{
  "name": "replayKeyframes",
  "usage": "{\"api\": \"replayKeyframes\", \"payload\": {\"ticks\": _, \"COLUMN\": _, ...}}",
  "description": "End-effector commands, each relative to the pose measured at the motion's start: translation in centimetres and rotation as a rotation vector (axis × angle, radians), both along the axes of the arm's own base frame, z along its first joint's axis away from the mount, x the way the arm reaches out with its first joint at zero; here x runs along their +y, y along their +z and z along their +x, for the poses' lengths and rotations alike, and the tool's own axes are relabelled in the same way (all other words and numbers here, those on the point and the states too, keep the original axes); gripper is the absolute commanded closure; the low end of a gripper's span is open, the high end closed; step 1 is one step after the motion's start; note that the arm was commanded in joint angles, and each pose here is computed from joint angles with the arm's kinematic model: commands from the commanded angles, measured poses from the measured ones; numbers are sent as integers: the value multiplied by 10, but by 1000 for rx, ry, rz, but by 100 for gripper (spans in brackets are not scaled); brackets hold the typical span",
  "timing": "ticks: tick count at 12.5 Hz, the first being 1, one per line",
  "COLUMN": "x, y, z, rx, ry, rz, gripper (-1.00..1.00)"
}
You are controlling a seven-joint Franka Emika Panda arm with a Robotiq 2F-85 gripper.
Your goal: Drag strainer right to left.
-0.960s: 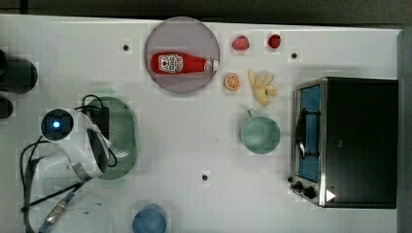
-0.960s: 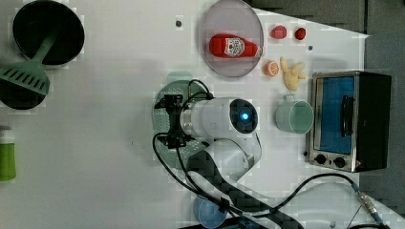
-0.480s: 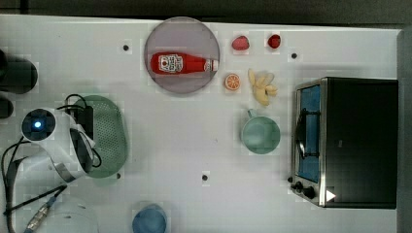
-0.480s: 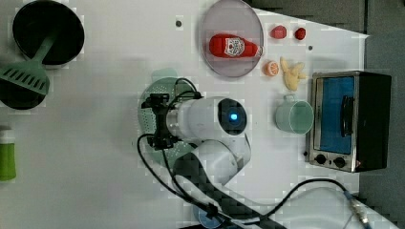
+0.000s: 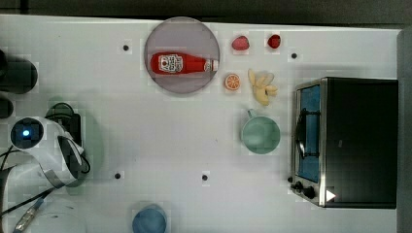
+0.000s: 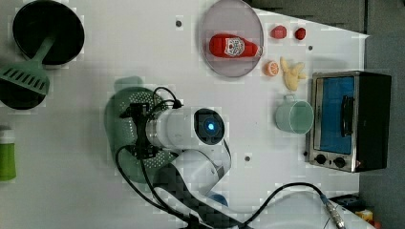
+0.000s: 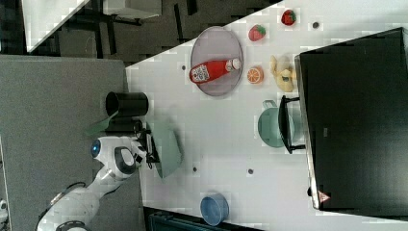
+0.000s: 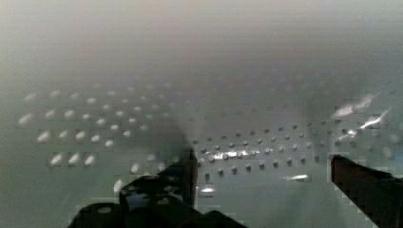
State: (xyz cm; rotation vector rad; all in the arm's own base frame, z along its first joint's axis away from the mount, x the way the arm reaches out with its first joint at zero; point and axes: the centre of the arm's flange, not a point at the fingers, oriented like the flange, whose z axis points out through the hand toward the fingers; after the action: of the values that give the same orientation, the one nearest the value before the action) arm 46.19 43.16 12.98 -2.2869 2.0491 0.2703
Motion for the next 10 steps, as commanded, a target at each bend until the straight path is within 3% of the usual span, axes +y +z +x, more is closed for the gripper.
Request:
{"api": "replayKeyframes", "payload": {"ticks": 1, "x": -15, "y": 49, "z": 25, "rx": -28, "ry": 59, "rz": 6, "gripper": -100}}
{"api": "replayKeyframes", "payload": {"ticks": 5, "x": -68, "y": 166, "z": 65, "rx": -90, "ry": 276, "rz": 3, "gripper": -100}}
{"api": "replayKeyframes", "payload": {"ticks": 8, "x": -159, "y": 275, "z": 101, "rx": -188, "ry": 310, "rz": 13, "gripper": -100}}
{"api": "replayKeyframes", "payload": {"ticks": 10, "x": -237, "y": 336, "z": 109, "rx": -221, "ry": 372, "rz": 5, "gripper": -100}}
